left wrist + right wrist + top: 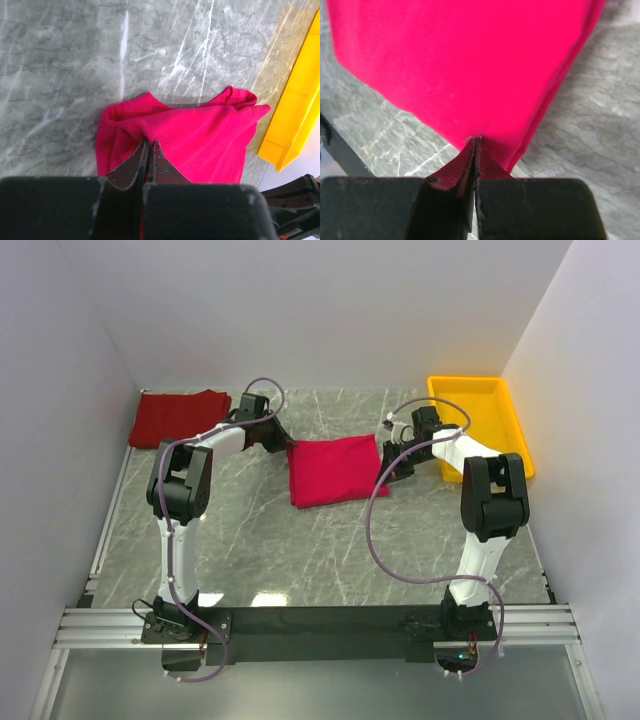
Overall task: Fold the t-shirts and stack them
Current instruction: Fold the tshirt
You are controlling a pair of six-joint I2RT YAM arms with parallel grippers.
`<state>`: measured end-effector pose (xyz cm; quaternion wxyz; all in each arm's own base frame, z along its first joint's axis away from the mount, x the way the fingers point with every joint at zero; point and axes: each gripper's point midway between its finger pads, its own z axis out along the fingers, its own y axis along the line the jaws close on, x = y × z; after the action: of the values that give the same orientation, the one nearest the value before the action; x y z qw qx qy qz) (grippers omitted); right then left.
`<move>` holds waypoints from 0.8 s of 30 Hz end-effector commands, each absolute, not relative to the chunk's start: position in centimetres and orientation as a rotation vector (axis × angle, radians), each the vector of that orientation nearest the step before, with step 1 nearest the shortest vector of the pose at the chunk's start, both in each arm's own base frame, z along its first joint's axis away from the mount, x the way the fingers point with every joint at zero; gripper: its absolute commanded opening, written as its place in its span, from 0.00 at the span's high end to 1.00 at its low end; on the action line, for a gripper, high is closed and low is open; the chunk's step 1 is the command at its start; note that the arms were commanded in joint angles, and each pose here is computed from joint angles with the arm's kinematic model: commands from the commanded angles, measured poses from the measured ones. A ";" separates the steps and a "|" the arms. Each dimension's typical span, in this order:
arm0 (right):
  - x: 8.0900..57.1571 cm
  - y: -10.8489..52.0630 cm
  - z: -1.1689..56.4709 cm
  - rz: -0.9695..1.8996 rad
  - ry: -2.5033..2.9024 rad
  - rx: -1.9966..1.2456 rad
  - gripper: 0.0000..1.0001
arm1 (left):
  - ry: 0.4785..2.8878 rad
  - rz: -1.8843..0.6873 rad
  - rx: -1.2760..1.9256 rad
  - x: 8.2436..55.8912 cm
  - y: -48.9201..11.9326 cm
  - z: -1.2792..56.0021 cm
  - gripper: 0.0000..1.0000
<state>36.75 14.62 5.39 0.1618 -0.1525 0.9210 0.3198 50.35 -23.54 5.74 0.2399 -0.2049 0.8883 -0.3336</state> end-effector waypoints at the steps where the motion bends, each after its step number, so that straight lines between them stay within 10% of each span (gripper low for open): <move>1: 36.6 14.0 4.0 0.847 2.695 -0.431 0.97 | 2.376 -0.909 -0.578 51.2 -22.5 7.6 0.99; 16: 36.4 13.2 1.8 0.785 2.792 -0.387 0.98 | 2.410 -0.871 -0.637 51.6 -21.4 5.6 0.99; 24: 37.2 13.5 5.1 0.791 2.677 -0.450 0.98 | 2.297 -0.854 -0.611 52.8 -20.3 9.5 0.59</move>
<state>35.84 13.41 2.06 0.1097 -0.1318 0.9436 0.2833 50.93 -21.28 4.99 0.2414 -0.2361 0.8875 -0.3135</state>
